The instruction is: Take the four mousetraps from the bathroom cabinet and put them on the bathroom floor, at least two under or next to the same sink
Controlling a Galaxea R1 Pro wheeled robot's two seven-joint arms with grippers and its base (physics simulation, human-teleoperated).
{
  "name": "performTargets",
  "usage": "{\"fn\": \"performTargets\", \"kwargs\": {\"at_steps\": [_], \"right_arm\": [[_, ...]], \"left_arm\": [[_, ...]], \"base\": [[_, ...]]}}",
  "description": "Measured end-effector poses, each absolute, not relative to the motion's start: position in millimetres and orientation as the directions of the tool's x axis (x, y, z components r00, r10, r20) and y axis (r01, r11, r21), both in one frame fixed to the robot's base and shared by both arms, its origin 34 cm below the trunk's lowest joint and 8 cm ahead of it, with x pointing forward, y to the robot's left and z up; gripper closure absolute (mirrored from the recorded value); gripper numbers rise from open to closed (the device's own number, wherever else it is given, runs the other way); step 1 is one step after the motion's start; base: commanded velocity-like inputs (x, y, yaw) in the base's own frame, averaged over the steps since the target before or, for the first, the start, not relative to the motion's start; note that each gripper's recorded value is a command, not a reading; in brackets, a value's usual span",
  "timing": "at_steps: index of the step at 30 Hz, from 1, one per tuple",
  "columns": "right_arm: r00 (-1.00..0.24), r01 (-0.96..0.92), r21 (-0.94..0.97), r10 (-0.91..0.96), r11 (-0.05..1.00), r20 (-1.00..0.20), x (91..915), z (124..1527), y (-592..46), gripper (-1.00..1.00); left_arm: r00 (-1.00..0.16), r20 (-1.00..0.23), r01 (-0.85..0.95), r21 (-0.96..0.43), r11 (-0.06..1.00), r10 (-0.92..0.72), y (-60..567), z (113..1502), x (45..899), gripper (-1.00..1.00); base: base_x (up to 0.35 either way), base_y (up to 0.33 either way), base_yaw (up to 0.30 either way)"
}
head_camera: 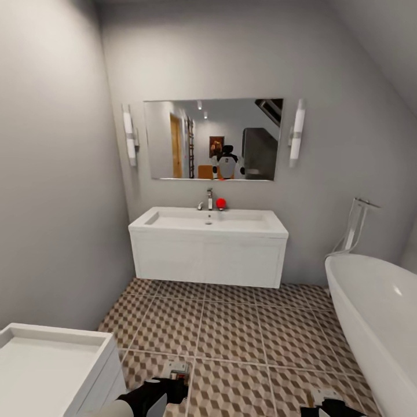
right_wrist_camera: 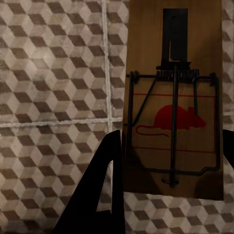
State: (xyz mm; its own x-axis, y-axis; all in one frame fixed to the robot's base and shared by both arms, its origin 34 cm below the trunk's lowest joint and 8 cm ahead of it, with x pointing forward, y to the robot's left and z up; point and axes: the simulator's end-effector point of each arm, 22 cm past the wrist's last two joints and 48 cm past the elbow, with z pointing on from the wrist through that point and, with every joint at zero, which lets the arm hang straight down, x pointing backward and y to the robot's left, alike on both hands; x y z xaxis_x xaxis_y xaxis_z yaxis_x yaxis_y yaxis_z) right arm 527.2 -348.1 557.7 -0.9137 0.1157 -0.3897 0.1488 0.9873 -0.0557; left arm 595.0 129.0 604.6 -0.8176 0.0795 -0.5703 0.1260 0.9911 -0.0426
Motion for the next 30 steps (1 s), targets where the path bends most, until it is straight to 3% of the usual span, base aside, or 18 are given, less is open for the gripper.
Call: {"fn": "performTargets", "kwargs": {"at_steps": [10,30], "right_arm": [[-0.911,0.152,-0.057,0.118,0.987,-0.396,528.7,558.5,-349.0,1.0],[-0.909,0.154,-0.061,0.117,0.986,-0.399,529.7,561.6,-350.0,1.0]], "left_arm": [[-0.815,-0.575,0.13,-0.05,0.99,0.078,127.1,605.5,595.9,1.0],[-0.809,-0.583,0.129,-0.047,0.991,0.077,127.6,609.8,598.1,1.0]], "base": [[0.294,0.0,-0.034],[0.056,0.0,-0.177]]}}
